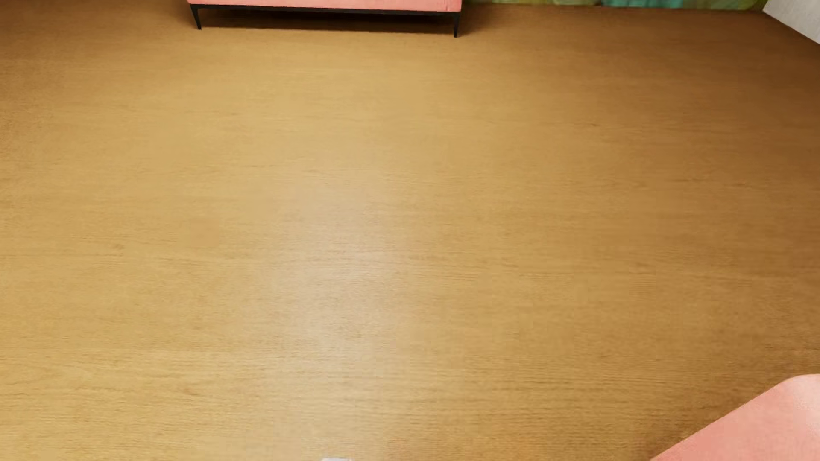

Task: Walk around the sofa

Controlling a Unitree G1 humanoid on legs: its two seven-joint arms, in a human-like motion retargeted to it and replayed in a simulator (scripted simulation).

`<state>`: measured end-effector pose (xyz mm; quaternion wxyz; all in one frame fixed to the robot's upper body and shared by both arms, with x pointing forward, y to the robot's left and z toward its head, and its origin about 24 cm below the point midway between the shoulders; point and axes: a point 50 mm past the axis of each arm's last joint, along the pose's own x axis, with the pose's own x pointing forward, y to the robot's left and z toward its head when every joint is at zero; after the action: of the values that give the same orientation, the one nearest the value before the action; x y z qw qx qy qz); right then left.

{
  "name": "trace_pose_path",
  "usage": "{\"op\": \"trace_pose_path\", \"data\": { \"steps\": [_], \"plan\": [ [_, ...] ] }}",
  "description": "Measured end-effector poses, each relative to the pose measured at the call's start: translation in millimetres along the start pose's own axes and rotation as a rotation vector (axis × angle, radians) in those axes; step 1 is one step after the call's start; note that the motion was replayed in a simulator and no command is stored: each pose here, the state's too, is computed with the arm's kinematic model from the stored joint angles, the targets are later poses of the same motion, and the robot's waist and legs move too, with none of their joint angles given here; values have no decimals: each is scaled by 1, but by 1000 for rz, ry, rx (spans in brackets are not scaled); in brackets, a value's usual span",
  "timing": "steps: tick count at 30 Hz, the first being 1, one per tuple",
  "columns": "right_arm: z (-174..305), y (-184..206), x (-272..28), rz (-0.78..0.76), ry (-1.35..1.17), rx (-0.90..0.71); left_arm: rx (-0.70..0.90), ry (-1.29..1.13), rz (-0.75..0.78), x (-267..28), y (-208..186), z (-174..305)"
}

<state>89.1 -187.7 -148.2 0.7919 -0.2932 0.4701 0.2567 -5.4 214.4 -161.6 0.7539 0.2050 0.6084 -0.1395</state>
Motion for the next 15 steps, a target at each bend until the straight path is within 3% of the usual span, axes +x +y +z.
{"op": "trace_pose_path", "data": {
  "steps": [5, 9, 13, 15],
  "plan": [
    [31, -62, -2, -193, -121, 90, 52, 62, -17, -2, -1, -15],
    [2, -14, 1, -93, -9, 165, 12, 65, 5, 1, 4, -12],
    [-31, 37, -8, 62, 114, 95, 50, -137, 32, 6, 17, 44],
    [-55, 50, -18, 71, 204, 150, 28, -233, 71, 3, 30, 69]
  ]
}}
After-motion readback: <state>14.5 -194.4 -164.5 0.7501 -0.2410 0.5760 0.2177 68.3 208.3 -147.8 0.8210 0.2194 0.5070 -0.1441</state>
